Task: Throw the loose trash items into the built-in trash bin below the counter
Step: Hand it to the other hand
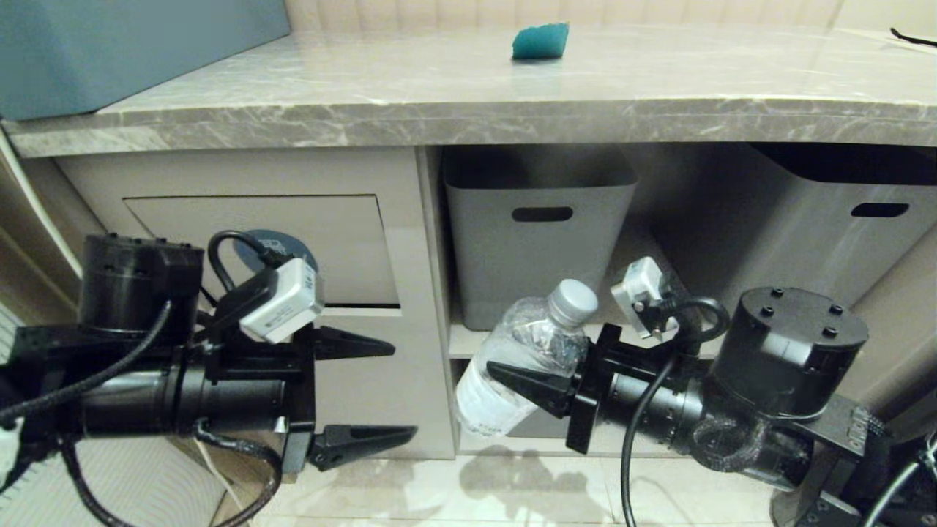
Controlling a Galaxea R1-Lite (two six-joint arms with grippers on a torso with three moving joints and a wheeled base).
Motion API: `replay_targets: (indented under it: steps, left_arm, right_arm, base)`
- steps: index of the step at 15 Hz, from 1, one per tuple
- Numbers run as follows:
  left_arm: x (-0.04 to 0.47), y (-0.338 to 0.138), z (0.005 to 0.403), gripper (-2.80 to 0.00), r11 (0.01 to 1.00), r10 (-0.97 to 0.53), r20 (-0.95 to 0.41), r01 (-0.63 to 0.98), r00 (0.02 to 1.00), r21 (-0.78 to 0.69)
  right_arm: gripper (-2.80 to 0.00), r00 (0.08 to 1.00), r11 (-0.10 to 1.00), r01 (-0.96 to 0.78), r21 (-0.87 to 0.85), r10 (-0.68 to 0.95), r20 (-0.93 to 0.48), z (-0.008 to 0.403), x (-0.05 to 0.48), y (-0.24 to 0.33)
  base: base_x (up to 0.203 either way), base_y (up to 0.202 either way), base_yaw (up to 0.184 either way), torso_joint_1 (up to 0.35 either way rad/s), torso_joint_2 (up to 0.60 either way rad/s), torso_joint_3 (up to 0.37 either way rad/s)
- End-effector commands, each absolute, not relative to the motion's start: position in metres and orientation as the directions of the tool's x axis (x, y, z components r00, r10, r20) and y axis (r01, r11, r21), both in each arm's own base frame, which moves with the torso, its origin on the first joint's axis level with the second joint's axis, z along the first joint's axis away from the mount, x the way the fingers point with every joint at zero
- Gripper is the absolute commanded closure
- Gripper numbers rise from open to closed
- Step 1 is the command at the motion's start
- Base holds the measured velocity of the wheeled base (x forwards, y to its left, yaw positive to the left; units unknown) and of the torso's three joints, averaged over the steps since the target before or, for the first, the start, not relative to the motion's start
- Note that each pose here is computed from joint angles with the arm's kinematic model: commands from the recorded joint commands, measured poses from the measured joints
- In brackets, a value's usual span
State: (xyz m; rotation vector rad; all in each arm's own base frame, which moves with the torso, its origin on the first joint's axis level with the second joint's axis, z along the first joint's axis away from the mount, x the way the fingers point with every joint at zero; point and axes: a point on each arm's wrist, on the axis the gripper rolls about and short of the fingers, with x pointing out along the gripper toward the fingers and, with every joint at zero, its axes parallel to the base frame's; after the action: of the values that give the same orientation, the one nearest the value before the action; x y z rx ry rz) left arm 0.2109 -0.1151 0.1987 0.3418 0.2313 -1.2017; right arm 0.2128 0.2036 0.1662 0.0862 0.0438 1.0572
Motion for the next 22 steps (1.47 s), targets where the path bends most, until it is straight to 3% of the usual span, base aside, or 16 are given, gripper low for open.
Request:
replay_targets:
  steps: [1, 7, 14, 22]
  left_arm:
    - [0.218, -0.137, 0.189, -2.8, 0.251, -0.884, -0.379, 0.962, 0.275, 0.112]
    - [0.231, -0.152, 0.18, -2.8, 0.211, -0.883, -0.401, 0.97, 0.242, 0.121]
    - [0.22, -0.175, 0.171, -2.8, 0.107, -0.895, -0.422, 0.987, 0.149, 0.12]
    - [0.22, -0.176, 0.167, -2.8, 0.102, -0.893, -0.426, 0.988, 0.144, 0.119]
  right_arm:
    - [0.0, 0.452, 0.451, -0.888, 0.095, 0.892, -0.008, 0.16, 0.208, 0.217]
    - [0.0, 0.38, 0.379, -0.92, 0.099, 0.925, -0.009, 0.158, 0.193, 0.238]
    - [0.0, 0.383, 0.38, -0.918, 0.111, 0.924, -0.001, 0.16, 0.194, 0.239]
    - [0.0, 0.383, 0.379, -0.919, 0.11, 0.924, 0.015, 0.162, 0.189, 0.235]
  base:
    - [0.0, 0.0, 0.0, 0.0, 0.0, 0.0]
    - [0.0, 0.0, 0.0, 0.0, 0.0, 0.0]
    - [0.0, 0.0, 0.0, 0.0, 0.0, 0.0]
    - [0.0, 0.0, 0.0, 0.0, 0.0, 0.0]
